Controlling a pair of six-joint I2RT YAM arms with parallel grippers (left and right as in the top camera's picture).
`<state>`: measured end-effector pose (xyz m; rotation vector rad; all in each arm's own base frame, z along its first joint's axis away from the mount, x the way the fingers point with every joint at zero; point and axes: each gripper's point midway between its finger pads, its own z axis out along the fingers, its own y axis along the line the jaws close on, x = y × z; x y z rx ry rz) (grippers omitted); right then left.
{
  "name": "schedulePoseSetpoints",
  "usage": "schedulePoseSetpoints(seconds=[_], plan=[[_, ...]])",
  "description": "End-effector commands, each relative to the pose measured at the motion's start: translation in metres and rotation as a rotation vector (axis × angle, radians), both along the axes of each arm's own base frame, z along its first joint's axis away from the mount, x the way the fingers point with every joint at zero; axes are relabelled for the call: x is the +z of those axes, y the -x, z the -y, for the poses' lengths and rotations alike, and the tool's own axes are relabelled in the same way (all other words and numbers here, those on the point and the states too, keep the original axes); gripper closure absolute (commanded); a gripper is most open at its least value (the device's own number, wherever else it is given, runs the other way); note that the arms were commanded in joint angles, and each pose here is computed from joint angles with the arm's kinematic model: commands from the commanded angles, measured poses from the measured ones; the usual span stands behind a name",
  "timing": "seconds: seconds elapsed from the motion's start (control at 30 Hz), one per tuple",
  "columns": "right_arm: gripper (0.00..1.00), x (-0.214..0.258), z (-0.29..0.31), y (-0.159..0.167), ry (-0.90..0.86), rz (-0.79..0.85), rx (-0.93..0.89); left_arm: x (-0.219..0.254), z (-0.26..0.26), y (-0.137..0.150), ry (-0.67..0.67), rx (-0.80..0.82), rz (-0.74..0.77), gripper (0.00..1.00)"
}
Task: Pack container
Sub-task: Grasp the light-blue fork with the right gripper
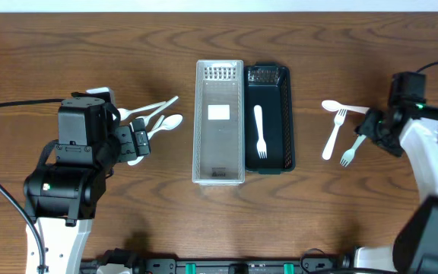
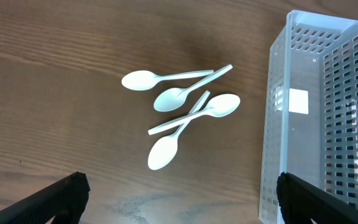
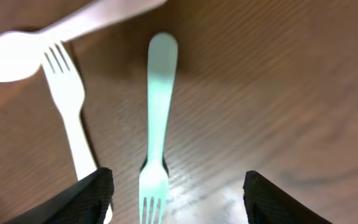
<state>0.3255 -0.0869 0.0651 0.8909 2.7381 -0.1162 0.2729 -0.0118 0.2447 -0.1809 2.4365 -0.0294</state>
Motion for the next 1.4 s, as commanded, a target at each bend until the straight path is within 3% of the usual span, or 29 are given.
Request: schedulePoseSetpoints(seconds=[0.0, 0.5, 0.73, 0.8, 0.97, 1.1, 1.37], plan=[[0.31, -0.019, -0.005, -0.005, -0.040, -0.025, 0.011, 0.007, 0.000, -0.002, -0.011, -0.014, 0.014, 0.02], [0.46, -0.080, -0.009, -0.004, -0.090, -0.142, 0.004, 0.007, 0.000, -0.002, -0.011, -0.014, 0.014, 0.02], [0.91, -0.083, -0.010, 0.000, -0.097, -0.160, 0.004, 0.007, 0.000, -0.002, -0.011, -0.014, 0.014, 0.02], [0.98, -0.080, -0.010, 0.000, -0.094, -0.160, 0.019, 0.007, 0.000, -0.002, -0.011, -0.014, 0.014, 0.02], [0.99, -0.045, -0.011, -0.003, -0.082, -0.083, 0.027, 0.007, 0.000, -0.002, -0.011, -0.014, 0.014, 0.02], [0.99, 0.015, -0.027, -0.017, -0.099, 0.100, 0.114, 0.007, 0.000, -0.002, -0.011, -0.014, 0.014, 0.02], [0.99, 0.124, -0.127, -0.018, -0.158, 0.435, 0.418, 0.007, 0.000, -0.002, -0.011, -0.014, 0.014, 0.02]])
